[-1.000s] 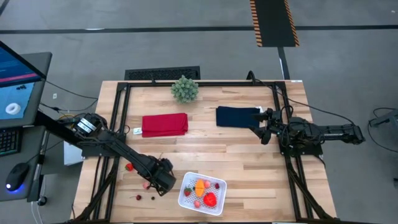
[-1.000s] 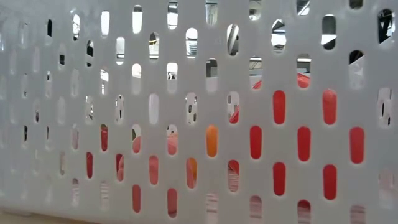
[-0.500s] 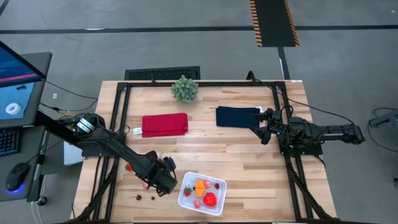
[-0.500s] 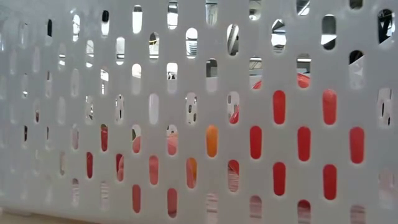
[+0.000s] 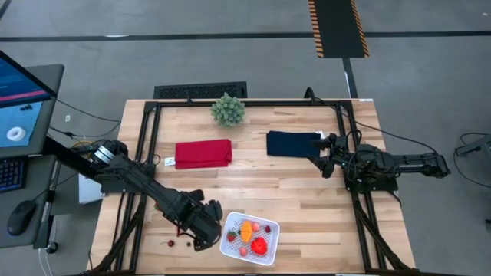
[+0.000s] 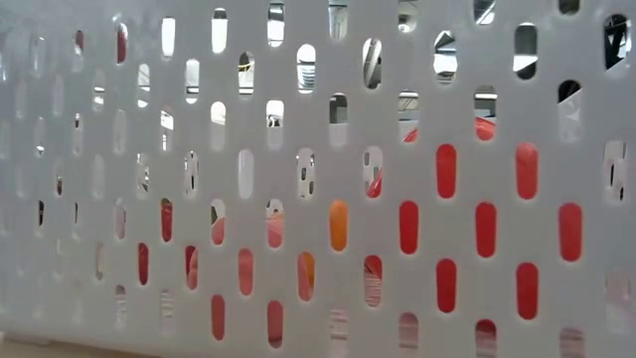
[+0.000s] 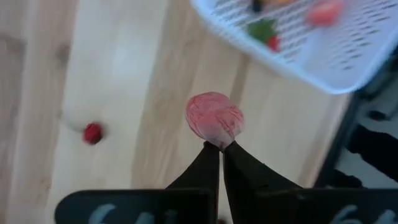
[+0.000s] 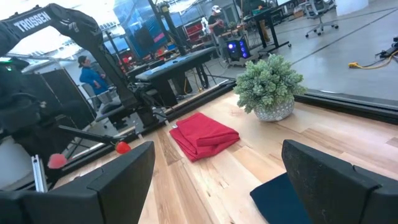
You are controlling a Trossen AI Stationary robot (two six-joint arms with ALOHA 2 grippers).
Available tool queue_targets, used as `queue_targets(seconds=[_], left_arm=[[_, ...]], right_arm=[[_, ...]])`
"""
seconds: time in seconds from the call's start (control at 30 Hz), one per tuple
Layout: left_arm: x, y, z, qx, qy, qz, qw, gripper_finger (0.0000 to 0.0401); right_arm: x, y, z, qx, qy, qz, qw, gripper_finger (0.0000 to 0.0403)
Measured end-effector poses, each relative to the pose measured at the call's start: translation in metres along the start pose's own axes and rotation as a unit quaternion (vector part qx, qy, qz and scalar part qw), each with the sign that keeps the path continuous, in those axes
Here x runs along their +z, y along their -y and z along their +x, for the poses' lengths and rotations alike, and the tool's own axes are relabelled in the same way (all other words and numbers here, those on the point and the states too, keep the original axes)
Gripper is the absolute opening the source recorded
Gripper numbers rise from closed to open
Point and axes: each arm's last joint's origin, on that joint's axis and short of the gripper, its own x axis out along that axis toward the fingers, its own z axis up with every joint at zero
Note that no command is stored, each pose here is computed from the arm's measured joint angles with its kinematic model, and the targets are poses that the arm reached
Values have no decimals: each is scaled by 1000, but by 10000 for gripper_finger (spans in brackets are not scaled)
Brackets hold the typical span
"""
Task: Pick and placing Produce into tupperware
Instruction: Put the right peach into the white bin
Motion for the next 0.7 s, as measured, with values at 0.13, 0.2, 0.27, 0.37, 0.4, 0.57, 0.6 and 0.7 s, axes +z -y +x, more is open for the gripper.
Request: queue_targets(seconds=[0.13, 0.2, 0.27, 0.37, 0.4, 0.57, 0.6, 0.7], left_arm=[[6, 7, -10, -32, 20, 16, 999, 0], [8, 9, -14, -43, 26, 20, 999, 0], [11, 12, -18, -52, 34, 24, 998, 0], [13, 15, -19, -74, 43, 29, 996, 0], [14, 16, -19, -81, 45, 29, 995, 0], [22, 22, -12, -106, 41, 30, 993, 0], [23, 24, -6, -103, 30, 30, 994, 0], [31, 32, 13, -103, -7, 31, 994, 0]], right_arm=[[0, 0, 0, 0, 0, 0, 1000, 374], [0, 0, 0, 0, 0, 0, 1000, 374], [0, 0, 0, 0, 0, 0, 1000, 374], [0, 0, 0, 0, 0, 0, 1000, 374], [0, 0, 0, 0, 0, 0, 1000, 374], [0, 0, 0, 0, 0, 0, 1000, 374], [0, 0, 0, 0, 0, 0, 1000, 374], [0, 0, 0, 0, 0, 0, 1000, 374]])
